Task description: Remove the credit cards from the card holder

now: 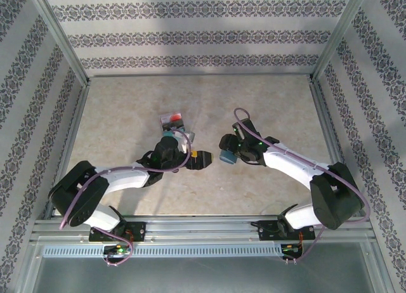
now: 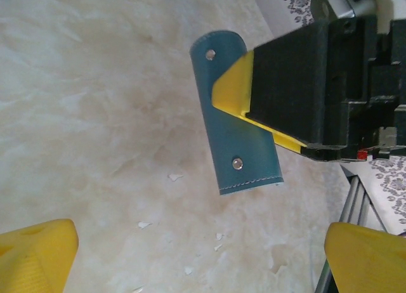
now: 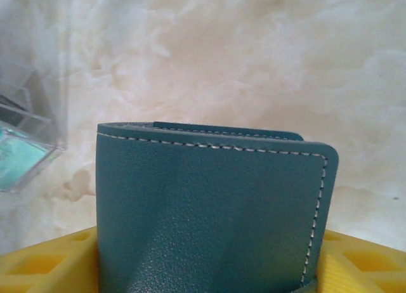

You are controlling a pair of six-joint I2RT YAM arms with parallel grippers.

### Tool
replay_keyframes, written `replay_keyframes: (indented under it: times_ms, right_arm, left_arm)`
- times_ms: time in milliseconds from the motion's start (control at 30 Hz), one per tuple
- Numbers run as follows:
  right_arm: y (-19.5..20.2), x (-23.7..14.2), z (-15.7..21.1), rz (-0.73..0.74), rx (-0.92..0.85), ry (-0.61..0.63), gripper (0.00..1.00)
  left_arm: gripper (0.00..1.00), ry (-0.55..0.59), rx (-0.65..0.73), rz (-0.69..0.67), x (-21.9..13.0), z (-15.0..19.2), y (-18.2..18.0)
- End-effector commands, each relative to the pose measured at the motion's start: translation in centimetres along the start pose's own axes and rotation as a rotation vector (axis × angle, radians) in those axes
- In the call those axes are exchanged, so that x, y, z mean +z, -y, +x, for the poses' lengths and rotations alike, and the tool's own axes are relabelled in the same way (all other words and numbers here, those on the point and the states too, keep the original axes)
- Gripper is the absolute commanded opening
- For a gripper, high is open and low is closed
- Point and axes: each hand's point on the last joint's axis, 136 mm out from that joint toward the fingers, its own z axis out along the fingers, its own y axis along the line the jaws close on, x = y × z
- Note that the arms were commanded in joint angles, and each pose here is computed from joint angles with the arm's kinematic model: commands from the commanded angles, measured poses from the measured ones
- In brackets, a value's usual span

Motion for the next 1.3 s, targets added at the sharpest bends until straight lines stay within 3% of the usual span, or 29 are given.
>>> replay_keyframes:
  times_ms: [0,433,600,733,1033,1133,1267]
  right_arm:
    - [-3.4,-1.5,-1.1,-0.121,0.023,0.037,0.71]
    - [-5.6,-3.0,-1.1,-0.185,0.021,0.054,0.7]
    - [-6.2,-3.2,-1.0,-0.2,0.016,0.054,0.7]
    - [-6.6,-3.5,-1.0,-0.213,0.016,0.056,0.7]
    - [-7.1,-3.9,-0.9,-0.238,0.001,0.068,0.71]
    - [-7.0,-4.5,-1.5,-0.248,-0.015,0.097,0.76]
    - [-7.3,-6.3,-2.7,-0.318,-0.033,0.151,0.9]
  left_arm:
    - [0.99,0.029,0.028,0.12,0.7,-0.5,2.8]
    - [0.96,0.033,0.093,0.182,3.2,-1.4,4.9]
    - [0.89,0.02,0.087,0.185,3.8,-1.1,4.8]
    - [0.75,0.023,0.076,0.183,3.9,-1.0,4.6]
    - [0.25,0.046,0.052,0.196,3.8,-1.4,4.8]
    - [0.14,0.059,0.048,0.198,3.4,-1.5,4.9]
    - [0.04,0.078,0.074,0.169,2.4,-2.0,4.9]
